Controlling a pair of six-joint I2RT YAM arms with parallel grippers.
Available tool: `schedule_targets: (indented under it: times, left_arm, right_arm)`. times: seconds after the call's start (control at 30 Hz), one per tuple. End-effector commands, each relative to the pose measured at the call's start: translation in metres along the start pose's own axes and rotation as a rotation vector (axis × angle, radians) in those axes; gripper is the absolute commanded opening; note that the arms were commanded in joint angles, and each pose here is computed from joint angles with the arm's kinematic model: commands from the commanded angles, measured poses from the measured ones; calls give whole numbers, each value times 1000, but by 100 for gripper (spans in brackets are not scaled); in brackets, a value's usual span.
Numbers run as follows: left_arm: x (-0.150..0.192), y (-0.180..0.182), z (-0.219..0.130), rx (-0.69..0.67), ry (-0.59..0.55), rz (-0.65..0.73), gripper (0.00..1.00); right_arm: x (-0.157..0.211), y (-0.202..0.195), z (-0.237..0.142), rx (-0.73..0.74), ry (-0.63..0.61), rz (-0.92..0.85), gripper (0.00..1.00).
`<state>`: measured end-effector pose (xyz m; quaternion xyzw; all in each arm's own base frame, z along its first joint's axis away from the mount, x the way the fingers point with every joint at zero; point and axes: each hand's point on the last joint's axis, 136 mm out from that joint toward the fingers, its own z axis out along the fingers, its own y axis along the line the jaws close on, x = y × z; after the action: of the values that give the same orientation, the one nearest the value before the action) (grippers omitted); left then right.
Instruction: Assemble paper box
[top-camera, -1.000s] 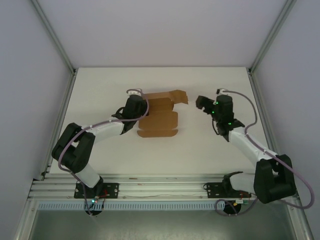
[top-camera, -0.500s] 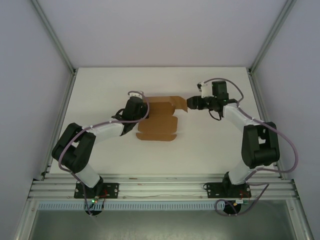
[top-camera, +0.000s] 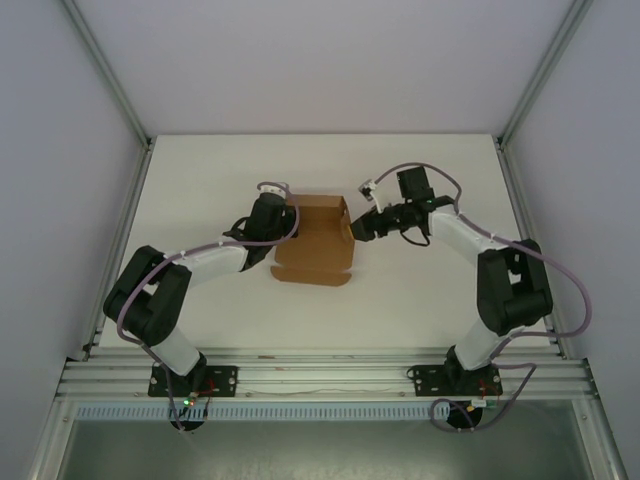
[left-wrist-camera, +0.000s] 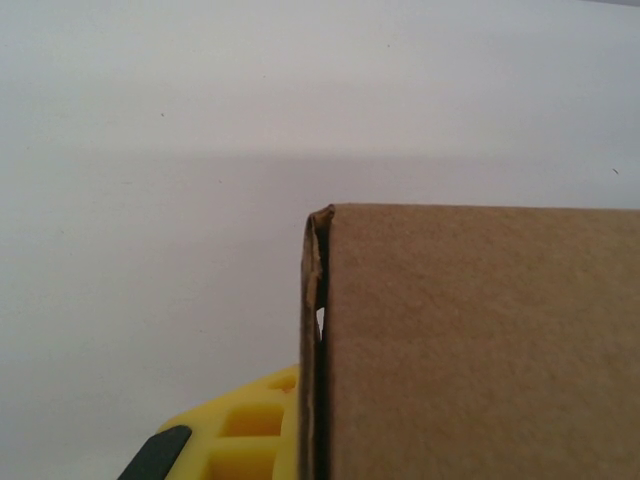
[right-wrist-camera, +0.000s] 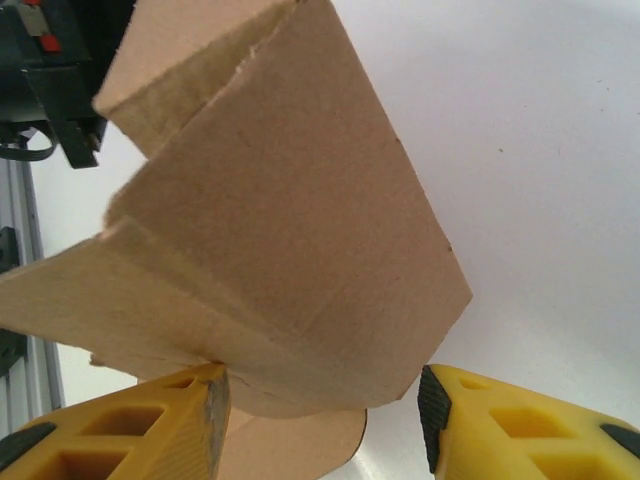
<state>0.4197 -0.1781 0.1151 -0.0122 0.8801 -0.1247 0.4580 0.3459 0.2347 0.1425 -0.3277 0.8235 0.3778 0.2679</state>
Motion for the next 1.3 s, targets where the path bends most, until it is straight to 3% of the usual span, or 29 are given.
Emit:
schedule_targets:
  times: [0.0, 0.23, 0.37, 0.43, 0.5, 0.6, 0.67, 0.87, 1.1, 1.27]
  left_arm:
    - [-6, -7, 3, 19, -5, 19, 0]
    - [-2, -6, 5, 4, 11, 29, 0]
    - [-1, -5, 7, -22, 16, 37, 0]
    - [-1, -6, 8, -34, 21, 39, 0]
    - [-1, -5, 9, -46, 24, 36, 0]
    - [-4, -12, 8, -30, 15, 30, 0]
    - [-5, -15, 8, -26, 9, 29, 0]
    - [-9, -10, 10, -76, 0, -32, 0]
    - [-12, -5, 13, -129, 13, -72, 0]
    - [-11, -6, 15, -131, 34, -77, 0]
  right_arm:
    - [-24, -12, 4, 89, -54, -37, 54]
    - [-56, -42, 4, 397, -199, -37, 58]
    - [-64, -56, 4, 572, -263, -20, 54]
    - [-66, -57, 8, 626, -289, -14, 48]
    - [-68, -64, 6, 723, -330, 21, 36]
    - [-69, -73, 6, 812, -401, 89, 29]
    - [-67, -80, 7, 891, -439, 114, 17]
    - [-57, -96, -3, 1205, -431, 142, 5]
    - [-31, -111, -46, 1599, -425, 234, 0]
    - [-27, -114, -45, 1645, -393, 158, 0]
